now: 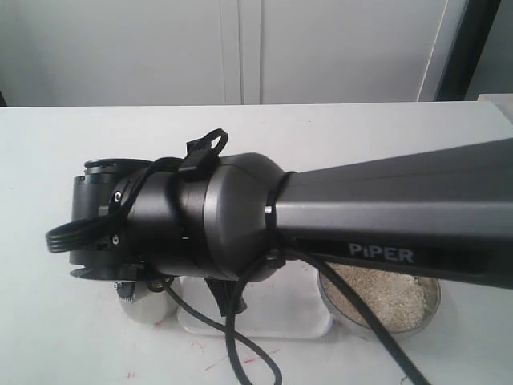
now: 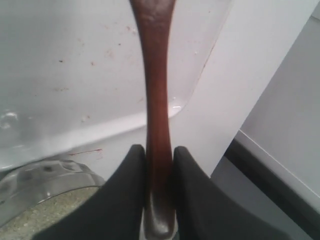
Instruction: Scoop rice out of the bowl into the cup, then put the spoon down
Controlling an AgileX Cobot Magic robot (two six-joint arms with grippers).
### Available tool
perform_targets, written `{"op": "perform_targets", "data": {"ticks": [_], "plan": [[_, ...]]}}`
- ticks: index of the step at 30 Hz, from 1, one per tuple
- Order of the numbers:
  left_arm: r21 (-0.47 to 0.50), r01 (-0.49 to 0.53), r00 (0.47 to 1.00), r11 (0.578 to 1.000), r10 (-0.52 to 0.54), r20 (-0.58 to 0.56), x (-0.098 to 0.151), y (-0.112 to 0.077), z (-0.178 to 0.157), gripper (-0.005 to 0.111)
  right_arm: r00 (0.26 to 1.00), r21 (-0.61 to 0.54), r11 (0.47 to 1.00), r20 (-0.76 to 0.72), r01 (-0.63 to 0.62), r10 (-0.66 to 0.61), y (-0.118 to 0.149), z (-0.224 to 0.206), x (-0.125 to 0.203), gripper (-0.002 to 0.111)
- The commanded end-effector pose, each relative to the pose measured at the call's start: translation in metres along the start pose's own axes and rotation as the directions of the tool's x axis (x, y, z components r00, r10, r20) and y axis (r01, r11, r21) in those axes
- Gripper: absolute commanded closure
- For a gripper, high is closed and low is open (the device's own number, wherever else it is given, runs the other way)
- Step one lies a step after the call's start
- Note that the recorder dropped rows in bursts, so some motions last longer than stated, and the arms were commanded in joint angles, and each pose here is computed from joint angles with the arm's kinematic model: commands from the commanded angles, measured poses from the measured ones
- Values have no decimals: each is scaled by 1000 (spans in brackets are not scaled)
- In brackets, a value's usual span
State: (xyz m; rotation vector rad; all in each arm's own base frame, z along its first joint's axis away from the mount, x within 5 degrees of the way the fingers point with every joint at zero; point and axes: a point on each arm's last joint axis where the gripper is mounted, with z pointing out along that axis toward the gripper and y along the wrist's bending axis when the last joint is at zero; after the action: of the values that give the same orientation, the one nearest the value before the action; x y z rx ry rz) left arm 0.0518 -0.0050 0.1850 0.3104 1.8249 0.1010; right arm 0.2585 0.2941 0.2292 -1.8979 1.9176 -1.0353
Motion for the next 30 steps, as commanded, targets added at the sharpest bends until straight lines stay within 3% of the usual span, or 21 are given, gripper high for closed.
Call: {"op": "perform_targets", "data": {"ticks": [1, 20, 30], "plan": [[22, 9, 998, 1000, -8, -54, 7, -2, 1, 92, 999, 61, 998, -15, 33, -33, -5, -2, 1, 108], [22, 9, 998, 1000, -8, -54, 7, -2, 1, 92, 982, 177, 966, -68, 187, -177, -16, -4, 3, 108], [22, 9, 998, 1000, -8, -54, 7, -2, 1, 92, 974, 179, 958, -64, 224, -216, -11, -8, -1, 108]]}}
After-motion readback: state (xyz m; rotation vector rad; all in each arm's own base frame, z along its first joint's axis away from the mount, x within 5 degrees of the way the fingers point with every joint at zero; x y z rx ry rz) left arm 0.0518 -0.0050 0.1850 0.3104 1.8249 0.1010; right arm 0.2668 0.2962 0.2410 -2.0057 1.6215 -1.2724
